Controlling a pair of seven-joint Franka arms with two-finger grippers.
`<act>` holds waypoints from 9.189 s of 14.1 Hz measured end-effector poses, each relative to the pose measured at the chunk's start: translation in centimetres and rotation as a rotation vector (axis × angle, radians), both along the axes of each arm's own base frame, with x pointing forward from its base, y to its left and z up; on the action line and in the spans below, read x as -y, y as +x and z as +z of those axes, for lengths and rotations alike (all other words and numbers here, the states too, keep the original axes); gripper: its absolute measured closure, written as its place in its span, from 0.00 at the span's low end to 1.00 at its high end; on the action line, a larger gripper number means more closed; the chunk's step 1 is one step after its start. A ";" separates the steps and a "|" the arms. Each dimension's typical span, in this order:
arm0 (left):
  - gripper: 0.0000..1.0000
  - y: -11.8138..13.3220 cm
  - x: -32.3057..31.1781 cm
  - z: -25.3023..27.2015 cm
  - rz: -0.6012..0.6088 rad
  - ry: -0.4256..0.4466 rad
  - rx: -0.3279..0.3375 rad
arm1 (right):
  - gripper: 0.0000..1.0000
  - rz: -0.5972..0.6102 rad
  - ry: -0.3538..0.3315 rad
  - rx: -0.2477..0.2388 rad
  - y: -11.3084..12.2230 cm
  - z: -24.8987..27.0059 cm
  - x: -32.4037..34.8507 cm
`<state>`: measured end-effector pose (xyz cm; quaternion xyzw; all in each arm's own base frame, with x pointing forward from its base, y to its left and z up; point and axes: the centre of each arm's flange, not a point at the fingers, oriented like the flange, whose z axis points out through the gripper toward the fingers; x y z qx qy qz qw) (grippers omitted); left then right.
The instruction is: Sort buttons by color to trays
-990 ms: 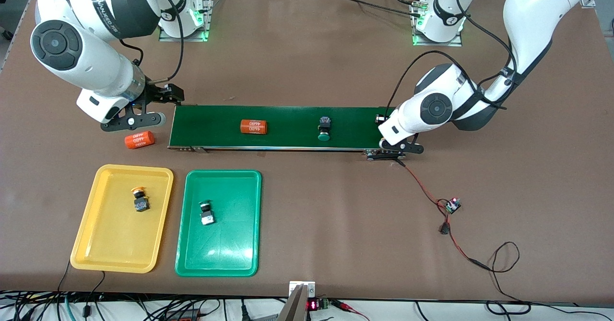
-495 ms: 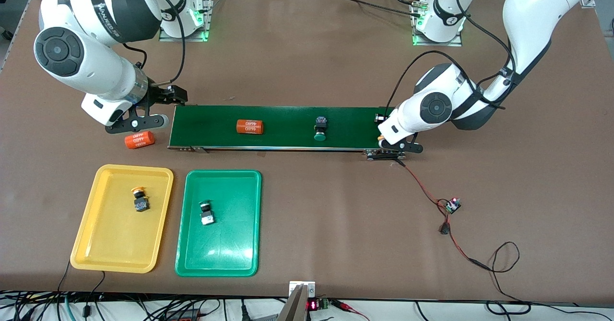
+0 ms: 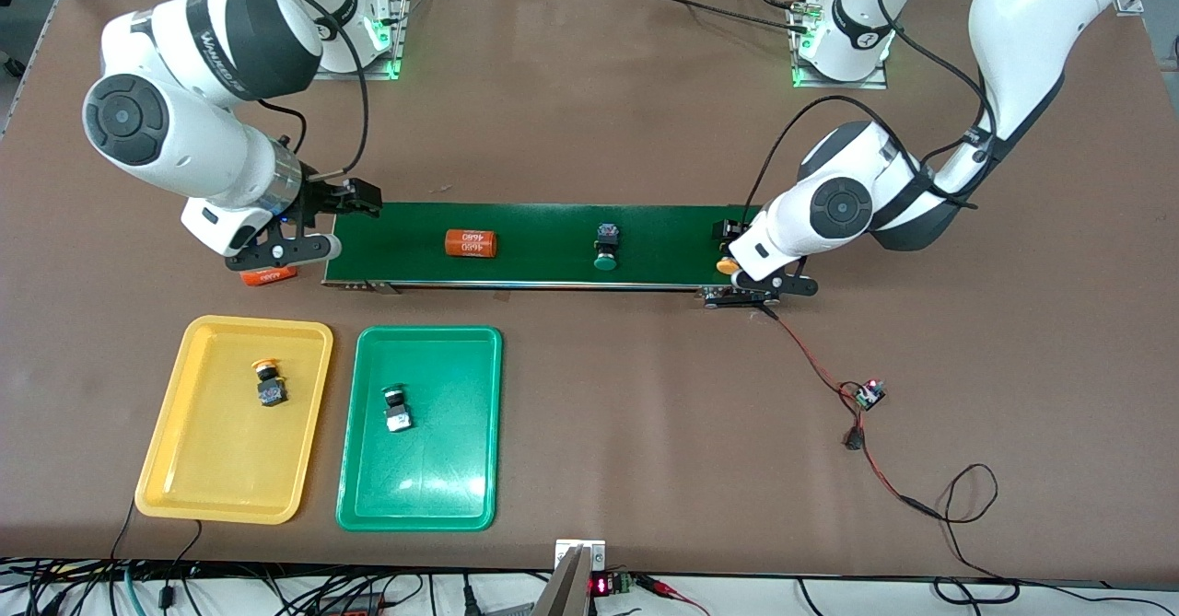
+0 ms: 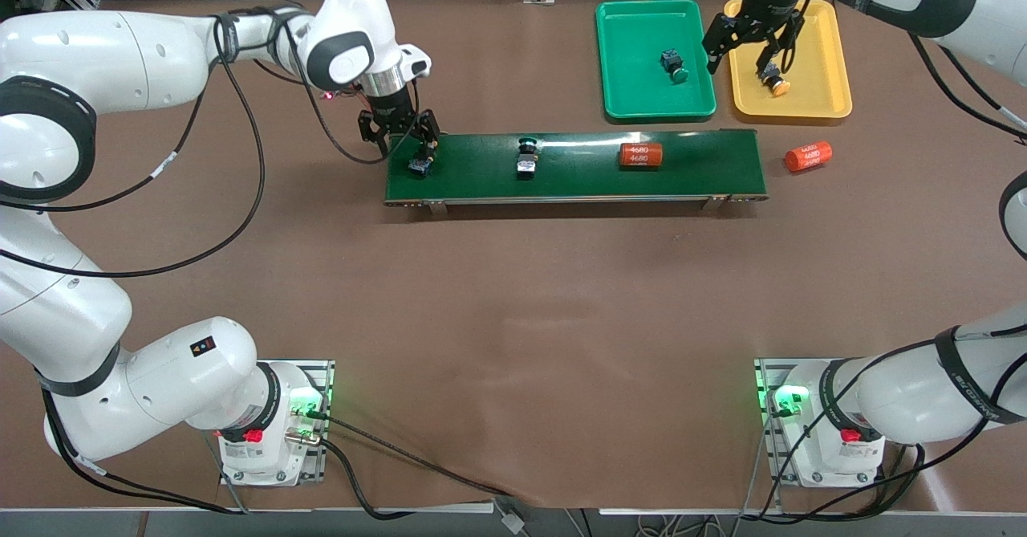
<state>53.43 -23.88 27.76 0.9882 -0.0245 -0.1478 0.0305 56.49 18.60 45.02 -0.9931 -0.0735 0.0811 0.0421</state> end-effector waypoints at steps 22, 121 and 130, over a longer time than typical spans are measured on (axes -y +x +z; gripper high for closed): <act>0.00 10.5 -6.0 18.1 0.189 0.102 0.275 | 0.00 -0.150 0.039 0.191 -5.8 -4.6 -3.7; 0.00 0.8 -25.5 35.4 0.120 0.027 0.318 | 0.59 -0.126 -0.209 0.091 -3.5 -15.7 -13.4; 0.00 0.9 -25.5 35.4 0.121 0.027 0.324 | 0.59 0.062 -0.137 0.270 5.1 -8.2 -6.9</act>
